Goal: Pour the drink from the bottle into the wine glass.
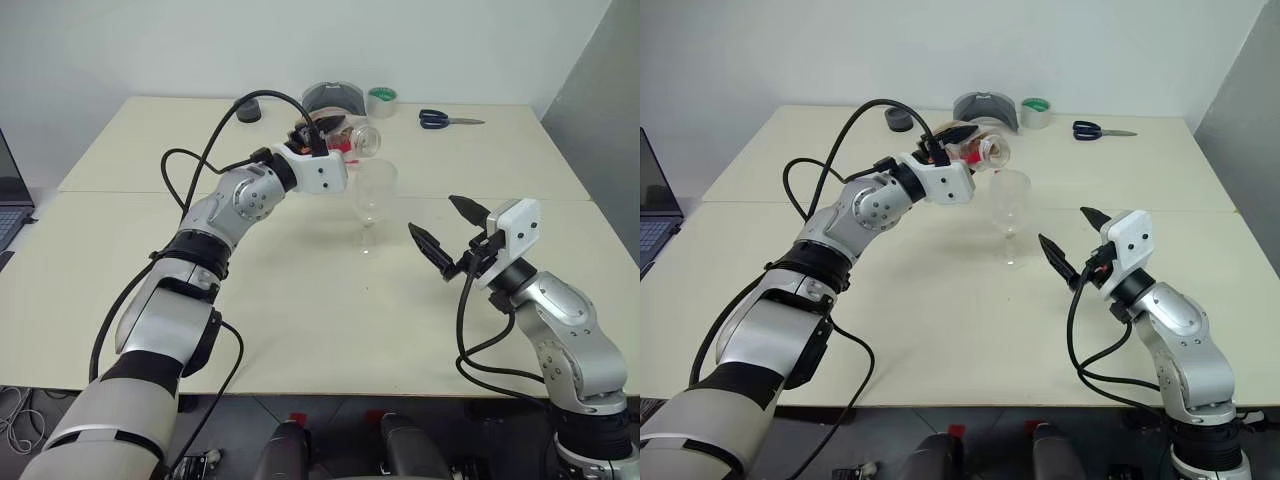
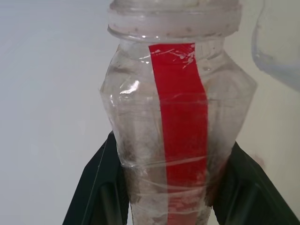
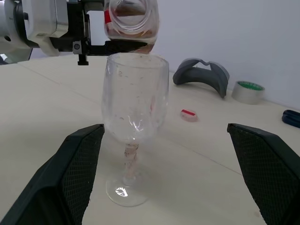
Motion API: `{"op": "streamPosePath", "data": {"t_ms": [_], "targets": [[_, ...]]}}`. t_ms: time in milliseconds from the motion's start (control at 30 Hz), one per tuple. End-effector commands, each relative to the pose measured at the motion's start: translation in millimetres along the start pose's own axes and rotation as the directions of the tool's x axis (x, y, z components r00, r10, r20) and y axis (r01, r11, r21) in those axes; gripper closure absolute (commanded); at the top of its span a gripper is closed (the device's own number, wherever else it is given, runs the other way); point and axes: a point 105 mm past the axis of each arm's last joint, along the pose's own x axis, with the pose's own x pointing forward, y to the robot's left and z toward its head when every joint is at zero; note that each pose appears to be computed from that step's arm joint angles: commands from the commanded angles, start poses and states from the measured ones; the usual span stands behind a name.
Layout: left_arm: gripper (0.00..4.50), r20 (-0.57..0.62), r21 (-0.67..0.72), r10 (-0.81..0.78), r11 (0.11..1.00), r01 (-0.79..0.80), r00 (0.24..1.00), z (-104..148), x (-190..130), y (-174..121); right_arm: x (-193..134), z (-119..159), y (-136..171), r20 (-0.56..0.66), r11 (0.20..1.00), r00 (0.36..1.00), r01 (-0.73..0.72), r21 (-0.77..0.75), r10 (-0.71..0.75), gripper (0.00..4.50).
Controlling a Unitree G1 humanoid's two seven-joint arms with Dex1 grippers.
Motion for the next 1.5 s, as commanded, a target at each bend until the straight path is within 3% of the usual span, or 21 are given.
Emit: {"op": "streamPosePath", "data": {"t_ms": [33,300,1500], "targets": [[2.71,0.038,0.060,0.057,0.996,-0.059,0.998,7,4,21,-3,16,10,0.047,0.998,0.997,-0.059,-0.005,0.059,0.00],[2.71,0.040,0.127,0.056,0.990,-0.061,0.998,6,5,27,-6,21,19,0.033,0.991,0.991,-0.133,0.024,0.132,0.00],[2.71,0.059,0.341,0.059,0.937,-0.076,0.996,3,10,38,-5,18,30,0.019,0.985,0.986,-0.169,0.031,0.168,0.00]]}}
